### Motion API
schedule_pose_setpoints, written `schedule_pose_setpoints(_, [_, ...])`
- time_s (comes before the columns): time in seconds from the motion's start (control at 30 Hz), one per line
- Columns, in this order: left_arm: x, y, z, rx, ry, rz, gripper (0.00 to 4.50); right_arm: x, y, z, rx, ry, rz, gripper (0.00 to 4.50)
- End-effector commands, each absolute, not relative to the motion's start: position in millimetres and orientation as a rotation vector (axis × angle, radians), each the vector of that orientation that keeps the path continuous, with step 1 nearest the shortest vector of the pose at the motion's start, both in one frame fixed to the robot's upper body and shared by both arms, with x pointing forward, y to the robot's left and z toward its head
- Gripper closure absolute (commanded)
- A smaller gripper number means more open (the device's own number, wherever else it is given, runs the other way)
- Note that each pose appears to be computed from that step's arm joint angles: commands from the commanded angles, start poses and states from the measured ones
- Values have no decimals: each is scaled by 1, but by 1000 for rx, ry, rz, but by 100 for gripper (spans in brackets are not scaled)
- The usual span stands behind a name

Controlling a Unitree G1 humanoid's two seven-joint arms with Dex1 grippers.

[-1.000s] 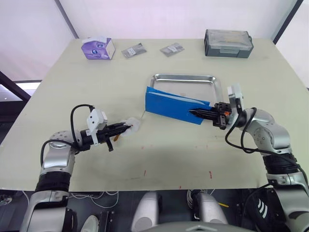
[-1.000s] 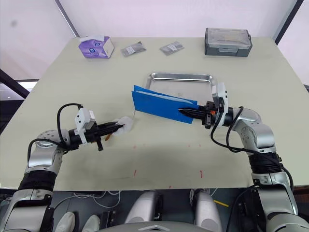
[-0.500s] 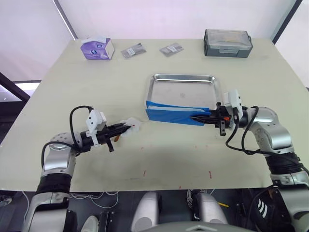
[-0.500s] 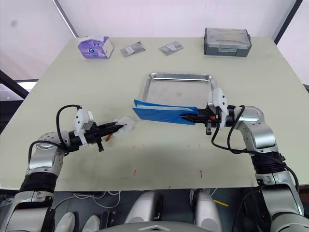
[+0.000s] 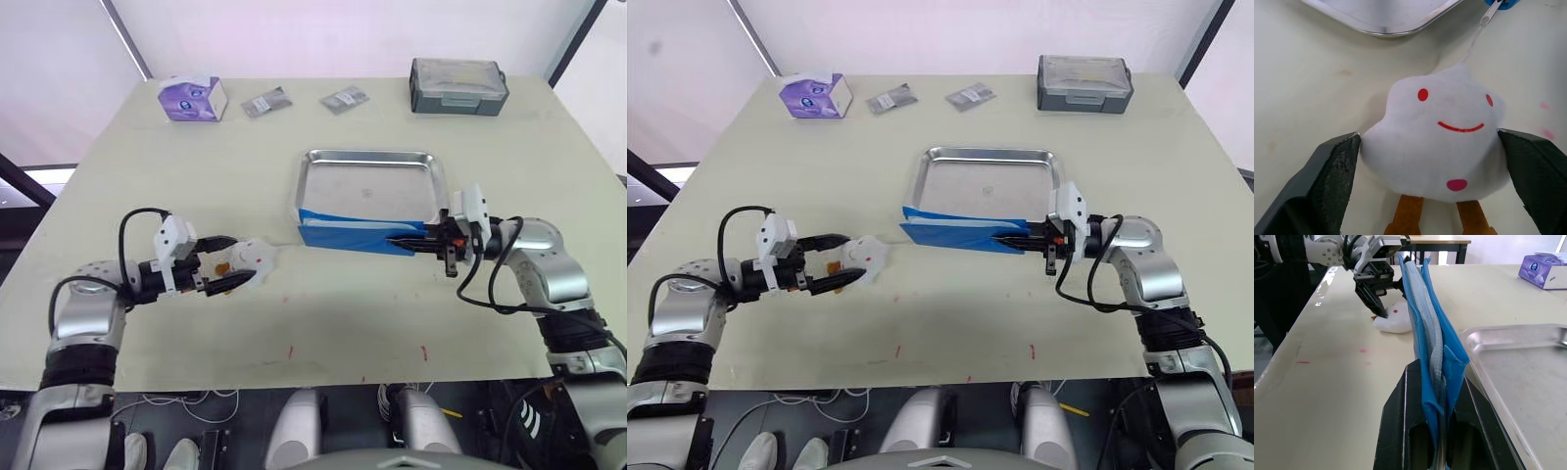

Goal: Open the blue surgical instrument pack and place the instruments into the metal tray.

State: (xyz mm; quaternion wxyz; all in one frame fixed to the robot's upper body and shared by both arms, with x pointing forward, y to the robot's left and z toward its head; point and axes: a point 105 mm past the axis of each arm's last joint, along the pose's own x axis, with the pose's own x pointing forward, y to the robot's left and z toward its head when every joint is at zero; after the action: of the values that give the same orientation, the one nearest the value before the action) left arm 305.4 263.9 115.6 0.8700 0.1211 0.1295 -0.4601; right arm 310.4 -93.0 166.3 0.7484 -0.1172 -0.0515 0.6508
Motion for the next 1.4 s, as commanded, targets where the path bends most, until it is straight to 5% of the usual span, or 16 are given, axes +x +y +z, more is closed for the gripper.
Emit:
schedule_pose_setpoints(0.03, [307, 270, 143, 278, 200, -962, 7, 308, -92, 174, -270, -158, 1432, 450])
schedule_pose_setpoints(0.3, [317, 252, 196, 234, 47, -1018, 7, 308, -91, 174, -280, -164, 1437, 450])
schedule_pose_setpoints(0.63, [318, 179, 191, 231, 5, -1230, 7, 303, -87, 169, -327, -156, 1482, 450])
schedule_pose_setpoints(1.1, [314, 161, 173, 248, 46, -1405, 7, 300, -85, 168, -339, -144, 1505, 450])
schedule_pose_setpoints(1.23, [304, 158, 169, 231, 65, -1484, 149, 298, -84, 167, -338, -141, 1514, 450])
schedule_pose_setpoints(1.27, [302, 157, 168, 222, 68, -1497, 214, 298, -83, 167, -337, -141, 1515, 450])
schedule_pose_setpoints(1.33, [302, 156, 167, 210, 65, -1506, 244, 298, -82, 166, -334, -142, 1517, 450])
schedule_pose_setpoints(1.4, [302, 155, 167, 202, 57, -1505, 321, 297, -82, 166, -331, -142, 1517, 450])
